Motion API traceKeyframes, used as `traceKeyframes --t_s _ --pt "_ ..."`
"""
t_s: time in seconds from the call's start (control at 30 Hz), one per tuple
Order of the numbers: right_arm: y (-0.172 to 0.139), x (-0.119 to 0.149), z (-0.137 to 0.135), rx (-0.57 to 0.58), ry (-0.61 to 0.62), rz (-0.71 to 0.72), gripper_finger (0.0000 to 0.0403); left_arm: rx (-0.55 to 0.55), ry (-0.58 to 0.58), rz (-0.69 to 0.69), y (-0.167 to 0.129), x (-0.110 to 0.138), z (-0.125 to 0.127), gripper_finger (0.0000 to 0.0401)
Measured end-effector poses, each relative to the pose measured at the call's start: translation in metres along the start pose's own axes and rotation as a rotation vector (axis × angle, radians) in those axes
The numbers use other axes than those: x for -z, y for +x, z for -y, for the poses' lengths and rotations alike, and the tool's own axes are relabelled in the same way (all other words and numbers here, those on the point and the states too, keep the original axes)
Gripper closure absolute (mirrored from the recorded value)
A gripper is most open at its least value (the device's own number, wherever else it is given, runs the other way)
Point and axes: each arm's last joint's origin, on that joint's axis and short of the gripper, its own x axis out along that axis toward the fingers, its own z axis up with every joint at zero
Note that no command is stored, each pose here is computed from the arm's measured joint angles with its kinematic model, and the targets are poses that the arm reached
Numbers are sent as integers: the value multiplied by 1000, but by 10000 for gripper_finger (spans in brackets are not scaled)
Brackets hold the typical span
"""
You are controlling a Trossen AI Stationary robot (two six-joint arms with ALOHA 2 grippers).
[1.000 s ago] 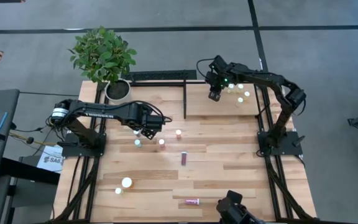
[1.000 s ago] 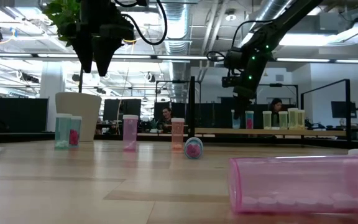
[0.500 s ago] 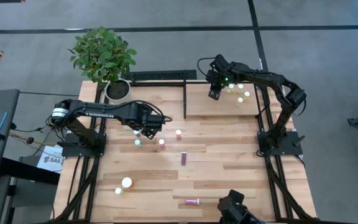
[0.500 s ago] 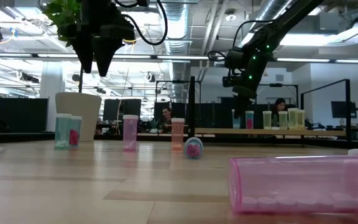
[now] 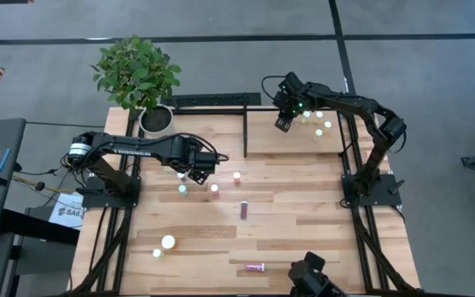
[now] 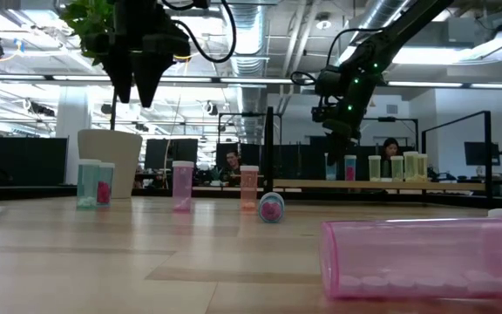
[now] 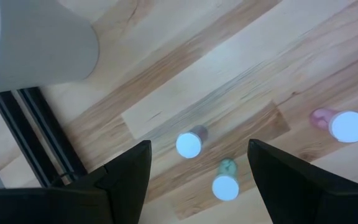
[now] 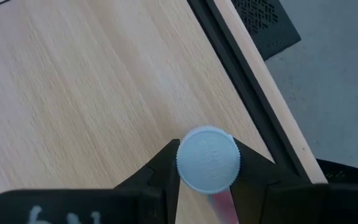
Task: Pick and place medicine bottles onto shelf by color
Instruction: Put the blue pill bottle on the shelf
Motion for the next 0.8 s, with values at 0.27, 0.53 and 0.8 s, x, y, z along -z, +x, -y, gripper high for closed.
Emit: traceKeyframes --t_s 0.27,0.53,0.8 --pt "0 -1 -1 0 -22 3 274 4 -2 3 0 0 0 147" --pt "0 -1 -1 -1 -113 2 274 4 -2 3 0 0 0 147" --pt "0 -1 -4 -7 -190 5 274 3 0 3 0 0 0 147"
